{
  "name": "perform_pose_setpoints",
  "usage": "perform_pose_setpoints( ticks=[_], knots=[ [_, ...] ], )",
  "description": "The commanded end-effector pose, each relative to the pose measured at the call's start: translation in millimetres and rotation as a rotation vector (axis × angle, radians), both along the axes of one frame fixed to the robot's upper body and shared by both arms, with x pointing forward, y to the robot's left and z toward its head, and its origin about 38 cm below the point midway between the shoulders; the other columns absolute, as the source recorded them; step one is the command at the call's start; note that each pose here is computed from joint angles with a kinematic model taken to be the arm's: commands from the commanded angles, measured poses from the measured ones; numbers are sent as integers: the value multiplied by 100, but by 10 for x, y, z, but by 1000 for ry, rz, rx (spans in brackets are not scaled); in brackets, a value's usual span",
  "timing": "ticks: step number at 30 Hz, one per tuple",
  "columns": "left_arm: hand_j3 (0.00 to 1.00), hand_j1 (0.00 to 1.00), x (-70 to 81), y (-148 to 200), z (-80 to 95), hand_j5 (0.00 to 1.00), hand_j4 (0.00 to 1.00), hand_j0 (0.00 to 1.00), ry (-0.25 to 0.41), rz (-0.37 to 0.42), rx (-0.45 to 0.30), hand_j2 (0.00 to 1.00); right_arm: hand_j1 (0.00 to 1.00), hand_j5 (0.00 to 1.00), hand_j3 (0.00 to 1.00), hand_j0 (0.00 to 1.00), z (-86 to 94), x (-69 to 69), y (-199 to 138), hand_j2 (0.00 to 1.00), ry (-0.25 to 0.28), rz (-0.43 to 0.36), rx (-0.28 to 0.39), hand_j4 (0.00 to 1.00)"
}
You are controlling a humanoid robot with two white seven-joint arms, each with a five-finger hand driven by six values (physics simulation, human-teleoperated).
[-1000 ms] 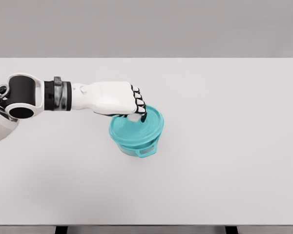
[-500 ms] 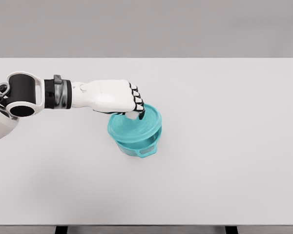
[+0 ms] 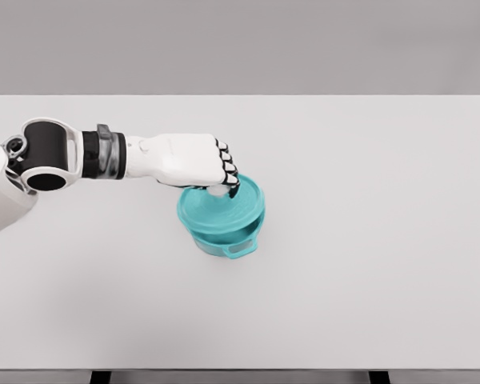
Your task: Cover the pot with left arm
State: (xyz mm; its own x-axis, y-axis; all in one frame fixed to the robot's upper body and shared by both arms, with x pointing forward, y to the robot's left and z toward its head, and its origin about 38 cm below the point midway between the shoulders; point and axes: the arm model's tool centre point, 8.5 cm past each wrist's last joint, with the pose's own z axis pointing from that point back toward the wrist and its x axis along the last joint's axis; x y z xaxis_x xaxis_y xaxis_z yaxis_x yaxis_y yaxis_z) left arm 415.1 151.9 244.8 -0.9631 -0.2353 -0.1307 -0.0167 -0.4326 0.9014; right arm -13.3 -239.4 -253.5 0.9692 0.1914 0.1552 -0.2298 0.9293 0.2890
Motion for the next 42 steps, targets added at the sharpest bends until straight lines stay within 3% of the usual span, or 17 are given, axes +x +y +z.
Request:
perform_pose_setpoints(
  ticks=[1, 14, 20, 30, 34, 35, 36, 39, 42],
  knots=[
    [55, 55, 29, 27, -21, 55, 55, 55, -8, 14, 15, 55, 100, 100, 100, 100, 0, -2, 0, 100, 0, 0, 0, 100],
    [55, 55, 52, 29, -18, 55, 55, 55, -11, 20, 13, 55, 100, 100, 100, 100, 0, 3, 1, 100, -1, 2, 1, 100],
    [68, 68, 46, -1, -12, 68, 68, 68, -12, 14, 4, 68, 100, 100, 100, 100, 0, 3, 1, 100, -1, 2, 1, 100],
    [70, 70, 37, -32, -21, 70, 70, 70, -8, 8, -4, 70, 100, 100, 100, 100, 0, 3, 0, 100, -1, 0, 0, 100],
    [91, 91, 67, 29, 94, 91, 91, 91, -28, 17, -7, 91, 100, 100, 100, 100, 0, -2, 0, 100, 0, 0, 0, 100],
    [100, 100, 82, 181, 201, 100, 100, 100, -41, 42, -12, 100, 100, 100, 100, 100, 0, -2, 0, 100, 0, 2, 0, 100],
    [100, 100, 74, 344, 373, 100, 100, 100, -33, 63, -71, 100, 100, 100, 100, 100, 0, -2, 0, 100, 0, 2, 0, 100],
    [100, 100, 13, 936, 636, 100, 100, 100, 34, 155, -143, 100, 100, 100, 100, 100, 0, -2, 0, 100, 0, 2, 0, 100],
    [100, 100, -67, 1271, 549, 100, 100, 100, 140, 222, -187, 100, 100, 100, 100, 100, 0, -2, 0, 100, 0, 0, 0, 100]
  ],
)
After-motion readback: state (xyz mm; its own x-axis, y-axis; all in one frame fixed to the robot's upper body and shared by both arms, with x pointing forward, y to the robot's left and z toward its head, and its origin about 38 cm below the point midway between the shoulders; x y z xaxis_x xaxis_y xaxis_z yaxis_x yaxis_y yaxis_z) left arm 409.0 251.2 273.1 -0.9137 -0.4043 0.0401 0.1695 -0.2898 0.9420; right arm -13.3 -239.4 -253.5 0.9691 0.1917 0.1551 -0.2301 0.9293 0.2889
